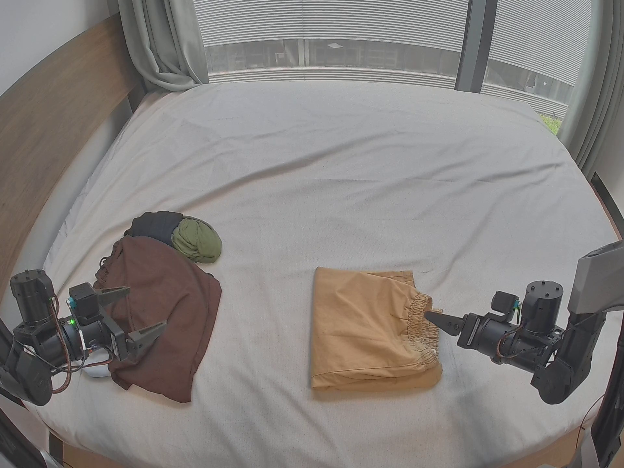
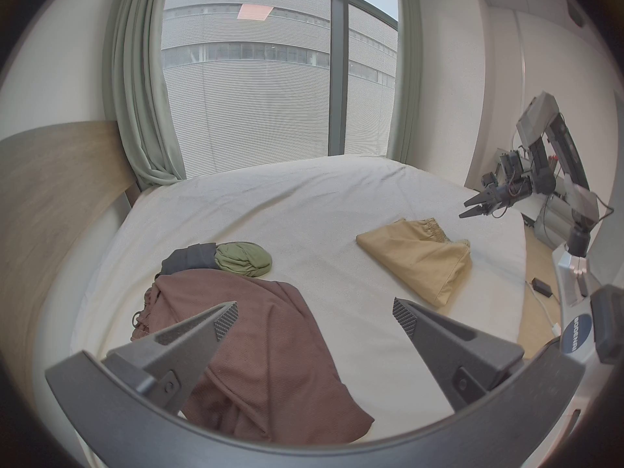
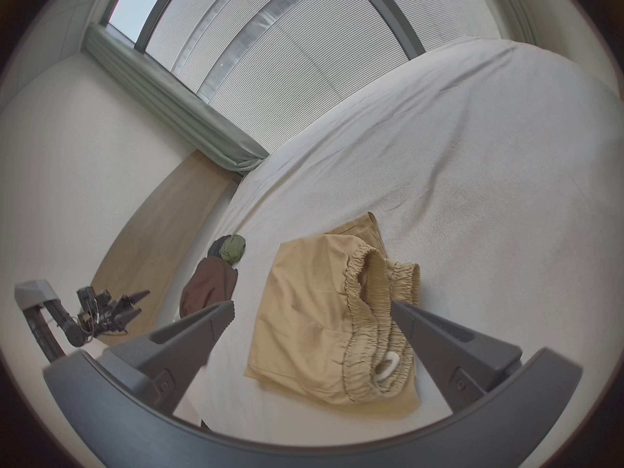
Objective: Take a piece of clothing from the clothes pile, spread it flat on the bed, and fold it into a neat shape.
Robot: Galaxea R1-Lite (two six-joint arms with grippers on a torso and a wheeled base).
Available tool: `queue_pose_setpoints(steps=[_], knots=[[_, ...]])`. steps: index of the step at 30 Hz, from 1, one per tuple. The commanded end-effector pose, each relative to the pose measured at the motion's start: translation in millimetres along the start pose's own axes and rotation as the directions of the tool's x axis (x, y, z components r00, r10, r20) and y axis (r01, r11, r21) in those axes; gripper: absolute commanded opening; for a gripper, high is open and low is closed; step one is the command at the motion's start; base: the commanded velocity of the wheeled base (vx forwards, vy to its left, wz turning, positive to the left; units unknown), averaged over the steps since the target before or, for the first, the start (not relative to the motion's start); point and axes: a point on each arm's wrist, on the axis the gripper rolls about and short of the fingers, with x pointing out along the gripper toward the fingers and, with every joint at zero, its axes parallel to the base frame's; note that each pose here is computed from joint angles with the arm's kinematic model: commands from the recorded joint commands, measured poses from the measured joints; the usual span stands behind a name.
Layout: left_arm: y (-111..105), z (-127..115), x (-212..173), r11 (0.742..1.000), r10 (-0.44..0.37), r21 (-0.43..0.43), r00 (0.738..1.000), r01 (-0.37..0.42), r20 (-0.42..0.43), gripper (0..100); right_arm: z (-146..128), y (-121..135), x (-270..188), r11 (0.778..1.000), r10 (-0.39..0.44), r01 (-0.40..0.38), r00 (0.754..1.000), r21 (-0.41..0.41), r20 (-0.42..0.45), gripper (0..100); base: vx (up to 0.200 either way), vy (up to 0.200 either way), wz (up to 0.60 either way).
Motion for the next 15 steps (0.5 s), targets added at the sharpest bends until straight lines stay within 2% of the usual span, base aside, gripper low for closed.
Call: queue_pose_setpoints(steps=[1, 10, 15], knots=[[0, -22, 0, 1.000, 0.001, -0.029, 0.998, -0.003, -0.055, 100, -9, -11, -3, 0.999, -0.047, 0.046, 0.998, -0.019, -0.042, 100, 0.000, 0.000, 0.00], [-6, -28, 1, 0.999, -0.007, -0.035, 0.999, 0.006, -0.035, 100, -38, -39, 12, 0.992, -0.121, 0.124, 0.980, 0.010, -0.158, 100, 0.000, 0.000, 0.00], [-7, -30, 1, 0.999, -0.013, -0.043, 0.999, 0.011, -0.045, 100, -44, -49, 25, 0.989, -0.127, 0.138, 0.977, 0.050, -0.170, 100, 0.000, 0.000, 0.00]])
